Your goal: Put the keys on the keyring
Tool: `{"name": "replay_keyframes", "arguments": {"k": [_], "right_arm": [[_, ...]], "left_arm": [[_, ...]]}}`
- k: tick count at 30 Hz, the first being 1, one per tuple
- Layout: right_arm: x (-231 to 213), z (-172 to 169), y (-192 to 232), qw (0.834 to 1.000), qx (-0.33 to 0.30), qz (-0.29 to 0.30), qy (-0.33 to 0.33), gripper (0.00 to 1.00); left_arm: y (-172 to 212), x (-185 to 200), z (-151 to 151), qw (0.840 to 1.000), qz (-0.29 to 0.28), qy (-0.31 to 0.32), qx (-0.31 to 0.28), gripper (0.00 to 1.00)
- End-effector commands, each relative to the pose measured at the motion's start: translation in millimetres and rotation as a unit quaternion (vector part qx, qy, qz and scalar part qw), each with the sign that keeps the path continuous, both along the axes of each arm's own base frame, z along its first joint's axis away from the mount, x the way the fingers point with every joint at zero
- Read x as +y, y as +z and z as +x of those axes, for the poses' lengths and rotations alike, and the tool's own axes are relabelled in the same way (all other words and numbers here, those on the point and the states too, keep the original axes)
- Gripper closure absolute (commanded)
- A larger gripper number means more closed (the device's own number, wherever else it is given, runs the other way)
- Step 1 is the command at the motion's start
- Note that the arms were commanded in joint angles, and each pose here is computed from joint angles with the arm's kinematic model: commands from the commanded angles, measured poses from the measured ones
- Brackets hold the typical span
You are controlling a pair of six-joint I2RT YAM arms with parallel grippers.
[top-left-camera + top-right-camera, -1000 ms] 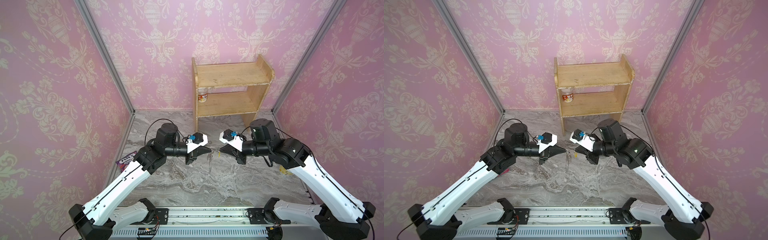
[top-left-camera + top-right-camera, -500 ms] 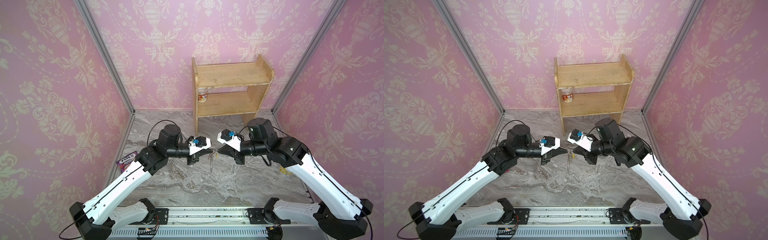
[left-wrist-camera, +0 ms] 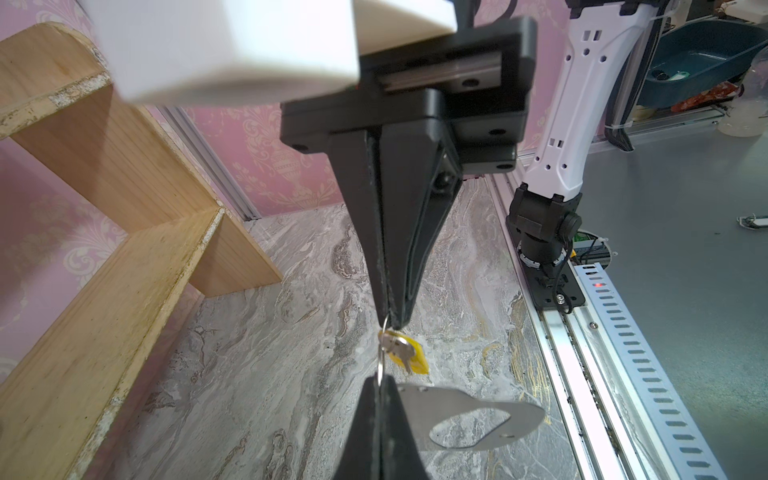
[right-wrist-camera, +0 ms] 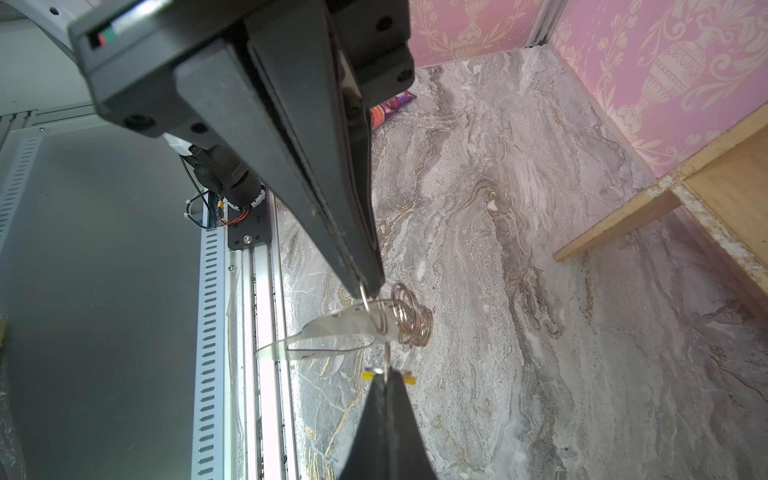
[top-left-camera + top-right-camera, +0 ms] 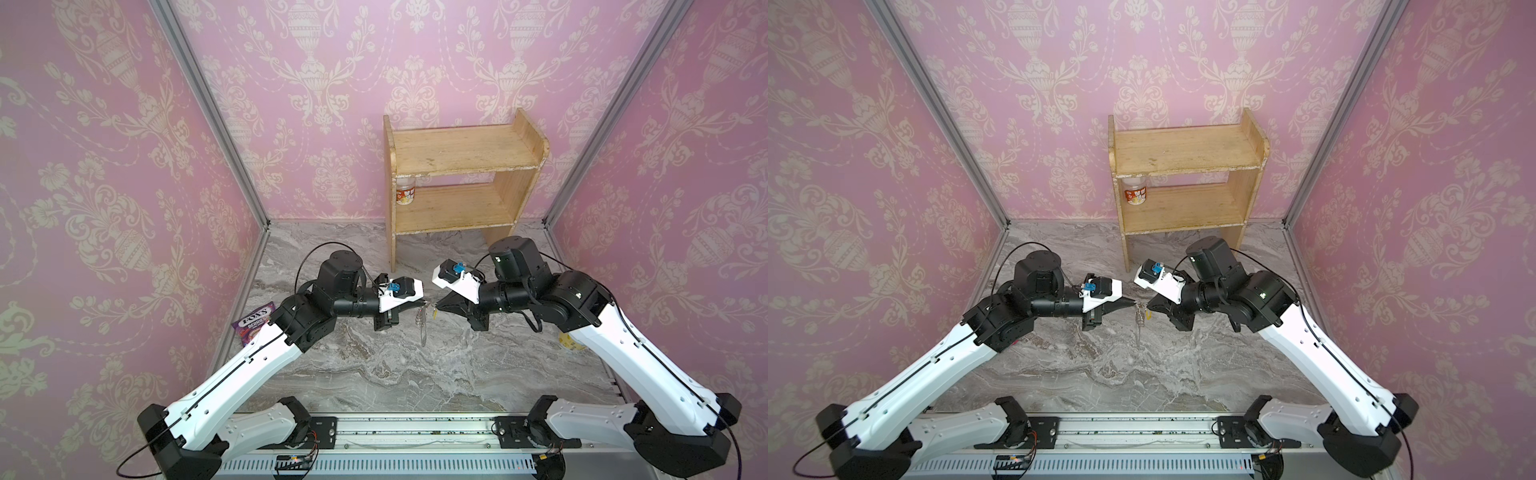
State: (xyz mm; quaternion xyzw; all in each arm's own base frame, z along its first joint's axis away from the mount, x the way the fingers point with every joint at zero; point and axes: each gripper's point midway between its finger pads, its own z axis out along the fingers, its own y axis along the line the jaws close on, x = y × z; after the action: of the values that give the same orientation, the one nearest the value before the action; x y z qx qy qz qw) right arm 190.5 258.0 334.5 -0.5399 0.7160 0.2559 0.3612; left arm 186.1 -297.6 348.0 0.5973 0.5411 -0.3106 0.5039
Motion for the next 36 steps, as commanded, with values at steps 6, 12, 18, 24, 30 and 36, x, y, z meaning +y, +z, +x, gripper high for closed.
{"name": "replay_keyframes", "arguments": {"k": [6, 12, 18, 24, 30, 36], "right_arm": [[4.3, -4.8, 8.4, 1.000, 0.005, 0.006, 0.006, 1.00], [6.5, -5.0, 9.4, 1.000, 0.002, 0.007, 0.009, 1.00], [6.4, -2.9, 11.4, 1.000, -0.006, 0.009, 0.005, 1.00], [6.2, -1.1, 14.4, 1.000, -0.012, 0.013, 0.001, 1.00], [8.8, -3.5, 17.8, 1.000, -0.011, 0.022, 0.009, 1.00], [10.0, -3.2, 18.9, 1.000, -0.012, 0.026, 0.011, 1.00]], "left_arm": [[23.2, 3.7, -4.0, 0.999, -0.017, 0.002, -0.036, 1.00], [23.3, 3.7, -4.1, 0.999, -0.019, 0.002, -0.037, 1.00], [25.1, 4.0, -5.9, 0.999, -0.021, 0.000, -0.035, 1.00], [25.3, 4.1, -7.1, 0.999, -0.022, -0.002, -0.033, 1.00], [25.6, 3.9, -7.8, 0.999, -0.023, -0.002, -0.033, 1.00], [25.1, 3.5, -8.5, 0.999, -0.023, -0.004, -0.031, 1.00]]}}
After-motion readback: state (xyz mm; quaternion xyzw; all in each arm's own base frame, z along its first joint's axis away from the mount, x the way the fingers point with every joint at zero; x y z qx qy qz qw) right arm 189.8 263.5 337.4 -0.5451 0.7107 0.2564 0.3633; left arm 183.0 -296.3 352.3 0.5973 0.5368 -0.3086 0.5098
